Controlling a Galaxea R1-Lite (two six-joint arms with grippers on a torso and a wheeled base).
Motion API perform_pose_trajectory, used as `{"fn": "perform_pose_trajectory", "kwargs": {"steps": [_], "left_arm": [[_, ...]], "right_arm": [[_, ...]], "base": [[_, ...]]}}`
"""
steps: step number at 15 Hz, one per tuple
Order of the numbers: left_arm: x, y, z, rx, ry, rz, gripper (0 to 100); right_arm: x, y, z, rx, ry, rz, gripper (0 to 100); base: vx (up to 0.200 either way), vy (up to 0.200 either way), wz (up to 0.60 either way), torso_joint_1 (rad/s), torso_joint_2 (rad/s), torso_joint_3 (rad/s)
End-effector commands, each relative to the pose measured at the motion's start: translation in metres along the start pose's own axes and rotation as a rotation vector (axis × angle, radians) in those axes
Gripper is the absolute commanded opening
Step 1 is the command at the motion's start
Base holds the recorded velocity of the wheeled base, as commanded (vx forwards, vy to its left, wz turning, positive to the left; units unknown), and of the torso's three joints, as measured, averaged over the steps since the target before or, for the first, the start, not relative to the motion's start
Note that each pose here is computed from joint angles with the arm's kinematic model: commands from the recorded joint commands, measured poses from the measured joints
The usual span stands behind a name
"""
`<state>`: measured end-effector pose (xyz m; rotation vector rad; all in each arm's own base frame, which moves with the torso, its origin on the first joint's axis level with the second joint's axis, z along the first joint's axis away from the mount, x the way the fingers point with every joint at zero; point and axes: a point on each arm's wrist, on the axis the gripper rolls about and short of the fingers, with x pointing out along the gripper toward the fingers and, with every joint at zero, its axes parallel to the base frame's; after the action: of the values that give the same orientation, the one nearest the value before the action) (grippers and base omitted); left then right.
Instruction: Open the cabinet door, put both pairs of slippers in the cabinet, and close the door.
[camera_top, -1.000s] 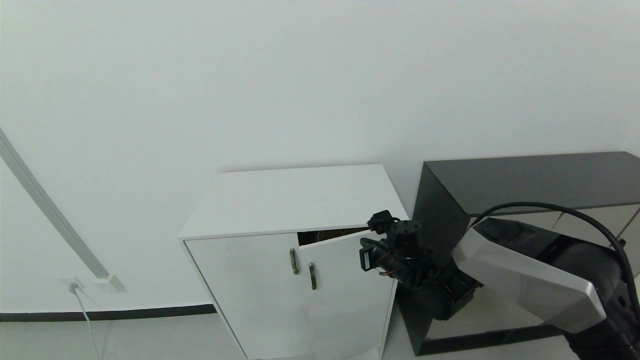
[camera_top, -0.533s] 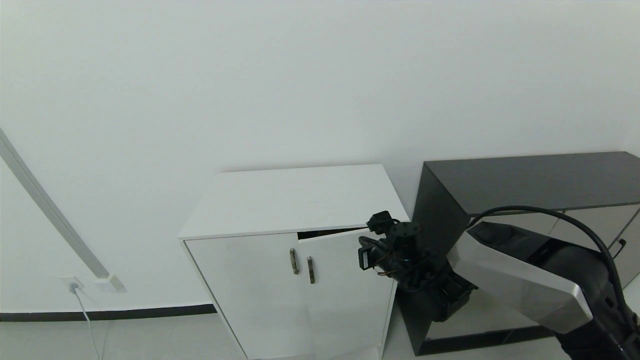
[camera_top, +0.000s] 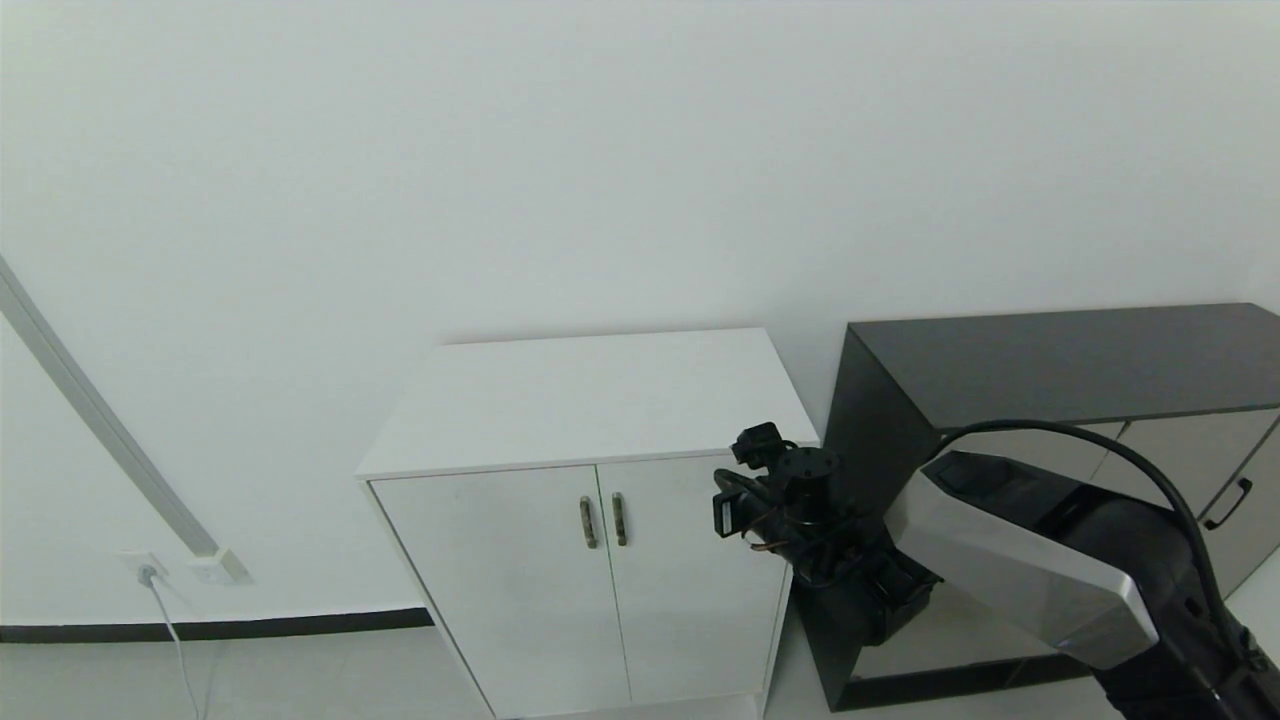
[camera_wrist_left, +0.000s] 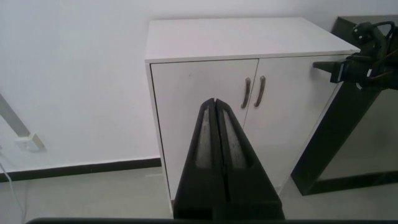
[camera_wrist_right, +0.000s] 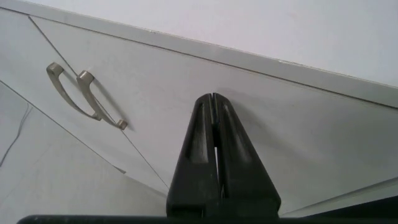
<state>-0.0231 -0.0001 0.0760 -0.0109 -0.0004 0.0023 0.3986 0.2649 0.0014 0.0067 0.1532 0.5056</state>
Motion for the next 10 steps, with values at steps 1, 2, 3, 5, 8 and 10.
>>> {"fn": "perform_pose_trajectory", "kwargs": {"steps": [1, 2, 3, 5, 8, 10], "left_arm": [[0.000, 0.000, 0.000, 0.000, 0.000, 0.001, 0], [0.000, 0.000, 0.000, 0.000, 0.000, 0.001, 0], [0.000, 0.000, 0.000, -0.001, 0.000, 0.001, 0], [0.000, 0.000, 0.000, -0.003, 0.000, 0.001, 0], [0.000, 0.000, 0.000, 0.000, 0.002, 0.001, 0], [0.000, 0.000, 0.000, 0.000, 0.000, 0.001, 0]], "right_arm": [[0.000, 0.000, -0.001, 0.000, 0.002, 0.000, 0], [0.000, 0.000, -0.001, 0.000, 0.002, 0.000, 0], [0.000, 0.000, -0.001, 0.000, 0.003, 0.000, 0], [-0.007, 0.000, 0.006, 0.001, -0.009, -0.005, 0], [-0.043, -0.004, 0.025, 0.002, -0.017, -0.013, 0], [-0.066, -0.024, 0.043, 0.008, -0.041, -0.060, 0]], "base": [[0.000, 0.000, 0.00, 0.000, 0.00, 0.000], [0.000, 0.000, 0.00, 0.000, 0.00, 0.000], [0.000, 0.000, 0.00, 0.000, 0.00, 0.000], [0.000, 0.000, 0.00, 0.000, 0.00, 0.000], [0.000, 0.000, 0.00, 0.000, 0.00, 0.000], [0.000, 0.000, 0.00, 0.000, 0.00, 0.000]]}}
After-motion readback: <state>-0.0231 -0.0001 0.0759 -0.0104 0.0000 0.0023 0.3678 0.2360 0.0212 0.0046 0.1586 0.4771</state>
